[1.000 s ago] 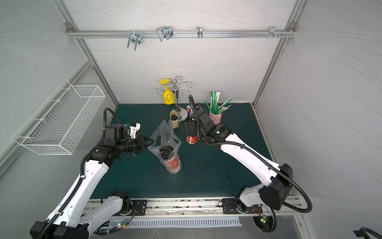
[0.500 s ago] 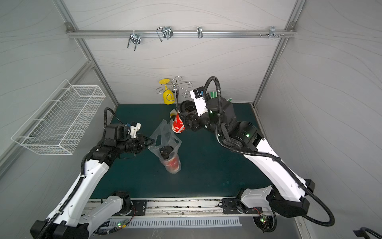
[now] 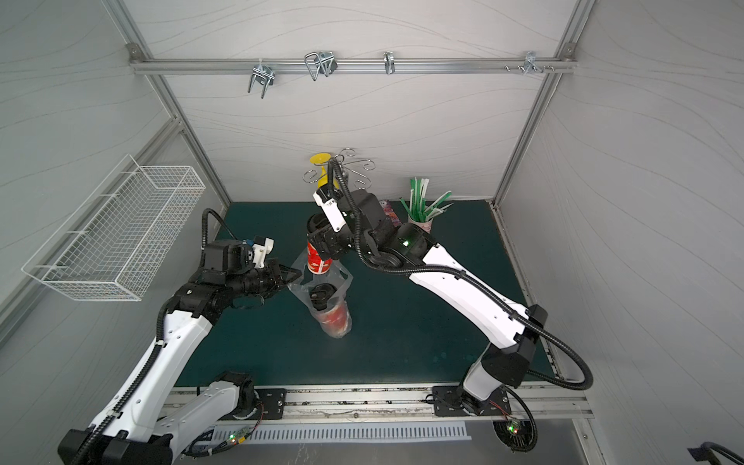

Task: Pack milk tea into plastic carrier bags
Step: Place the milk tea cup in the plastic carrier bag.

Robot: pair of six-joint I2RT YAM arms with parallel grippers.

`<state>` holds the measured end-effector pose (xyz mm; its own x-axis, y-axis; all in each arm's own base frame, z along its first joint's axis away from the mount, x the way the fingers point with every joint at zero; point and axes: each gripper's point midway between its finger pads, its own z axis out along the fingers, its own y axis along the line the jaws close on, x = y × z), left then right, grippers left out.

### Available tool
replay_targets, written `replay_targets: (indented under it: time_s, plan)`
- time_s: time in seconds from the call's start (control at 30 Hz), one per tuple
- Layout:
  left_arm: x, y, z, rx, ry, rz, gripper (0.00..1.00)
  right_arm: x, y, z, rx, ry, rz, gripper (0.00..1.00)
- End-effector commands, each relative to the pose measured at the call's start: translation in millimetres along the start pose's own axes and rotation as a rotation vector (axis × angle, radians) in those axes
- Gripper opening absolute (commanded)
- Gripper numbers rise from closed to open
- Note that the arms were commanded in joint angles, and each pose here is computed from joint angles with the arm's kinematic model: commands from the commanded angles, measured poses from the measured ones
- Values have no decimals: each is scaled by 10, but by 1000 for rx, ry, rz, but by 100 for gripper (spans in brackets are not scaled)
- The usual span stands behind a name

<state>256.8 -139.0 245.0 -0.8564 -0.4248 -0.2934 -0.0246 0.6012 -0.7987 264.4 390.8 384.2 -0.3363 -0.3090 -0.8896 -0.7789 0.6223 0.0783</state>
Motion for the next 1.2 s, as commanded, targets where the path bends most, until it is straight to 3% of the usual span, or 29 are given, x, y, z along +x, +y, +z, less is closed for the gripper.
replay_targets:
  time_s: [0.0,0.37,1.17]
  plan:
    - [-98,-187,-96,40,-50,40,0,-185,-68,24,4,-56,-1,80]
    - [-136,-251,-105,51,-51,50,0,89,-237,394,59,2,-15,80]
    - [-111,-187,-97,21,-39,55,0,786,-78,1018,43,116,-102,82]
